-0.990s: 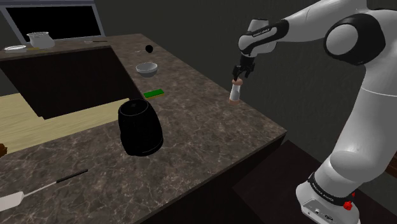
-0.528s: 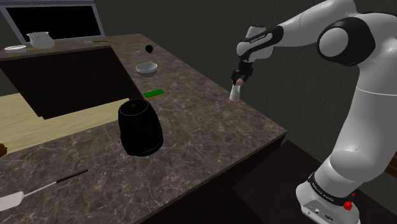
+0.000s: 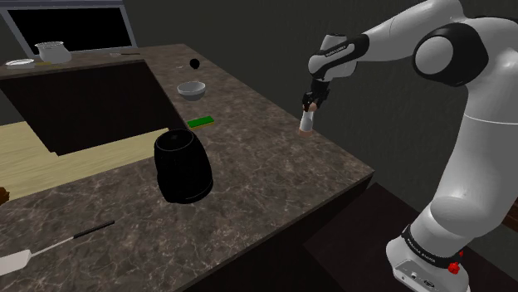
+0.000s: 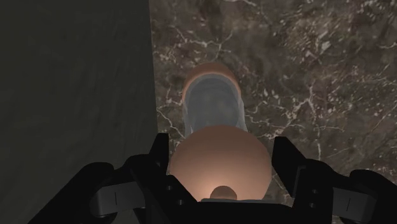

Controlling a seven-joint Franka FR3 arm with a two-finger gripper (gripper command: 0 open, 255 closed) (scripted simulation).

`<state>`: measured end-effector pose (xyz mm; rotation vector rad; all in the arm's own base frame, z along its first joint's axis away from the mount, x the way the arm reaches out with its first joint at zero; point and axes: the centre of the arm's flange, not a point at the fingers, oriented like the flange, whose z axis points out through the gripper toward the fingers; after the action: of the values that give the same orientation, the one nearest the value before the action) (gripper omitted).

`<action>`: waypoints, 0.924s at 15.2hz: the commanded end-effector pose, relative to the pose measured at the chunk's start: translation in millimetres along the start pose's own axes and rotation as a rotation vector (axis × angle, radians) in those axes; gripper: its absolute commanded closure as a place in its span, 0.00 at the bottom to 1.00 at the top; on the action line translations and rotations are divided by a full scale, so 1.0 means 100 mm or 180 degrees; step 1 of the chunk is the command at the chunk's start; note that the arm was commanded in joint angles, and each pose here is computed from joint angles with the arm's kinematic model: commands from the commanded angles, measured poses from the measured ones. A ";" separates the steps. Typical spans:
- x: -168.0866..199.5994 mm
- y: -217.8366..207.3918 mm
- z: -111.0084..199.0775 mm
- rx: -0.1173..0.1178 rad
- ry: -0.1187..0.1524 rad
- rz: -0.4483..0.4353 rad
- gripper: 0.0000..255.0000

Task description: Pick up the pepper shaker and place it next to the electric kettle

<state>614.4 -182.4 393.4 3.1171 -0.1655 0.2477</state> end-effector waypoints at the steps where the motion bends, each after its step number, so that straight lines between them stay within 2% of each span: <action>1: 0.00 0.00 0.00 0.0000 -0.0001 0.0000 1.00; 8: 0.00 0.00 0.00 0.0000 -0.0001 0.0000 1.00; 14: 0.05 0.00 -0.31 0.0000 -0.0001 0.0000 1.00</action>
<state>614.7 -182.2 418.3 3.1171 -0.1655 0.2476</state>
